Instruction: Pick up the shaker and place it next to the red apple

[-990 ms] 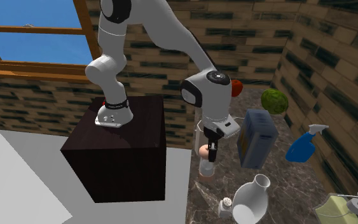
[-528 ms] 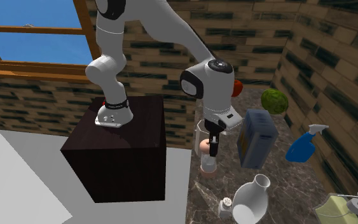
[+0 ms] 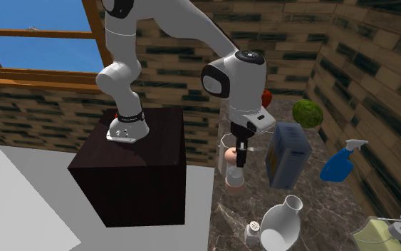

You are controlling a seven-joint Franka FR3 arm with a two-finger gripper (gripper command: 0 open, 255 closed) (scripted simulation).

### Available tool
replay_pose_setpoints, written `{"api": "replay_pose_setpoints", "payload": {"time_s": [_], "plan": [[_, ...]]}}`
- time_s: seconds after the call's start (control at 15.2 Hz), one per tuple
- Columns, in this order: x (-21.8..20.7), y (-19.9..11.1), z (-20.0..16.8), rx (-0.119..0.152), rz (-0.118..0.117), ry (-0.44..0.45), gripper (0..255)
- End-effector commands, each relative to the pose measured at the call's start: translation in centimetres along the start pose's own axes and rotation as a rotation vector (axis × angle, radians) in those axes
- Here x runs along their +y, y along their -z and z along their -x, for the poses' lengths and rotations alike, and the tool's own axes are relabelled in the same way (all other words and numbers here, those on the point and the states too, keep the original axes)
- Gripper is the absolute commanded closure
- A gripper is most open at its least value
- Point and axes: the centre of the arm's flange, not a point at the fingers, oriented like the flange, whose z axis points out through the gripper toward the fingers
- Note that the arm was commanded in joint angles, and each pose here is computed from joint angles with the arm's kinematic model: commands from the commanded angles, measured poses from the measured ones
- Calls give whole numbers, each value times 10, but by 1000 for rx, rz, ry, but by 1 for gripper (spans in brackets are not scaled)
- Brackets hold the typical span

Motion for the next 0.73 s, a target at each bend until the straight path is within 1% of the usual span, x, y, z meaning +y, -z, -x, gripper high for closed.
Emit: {"api": "replay_pose_setpoints", "payload": {"time_s": [0.0, 0.66], "plan": [[1, 12, 0, 0, 0, 0, 255], [0, 65, -4, 0, 0, 0, 255]]}}
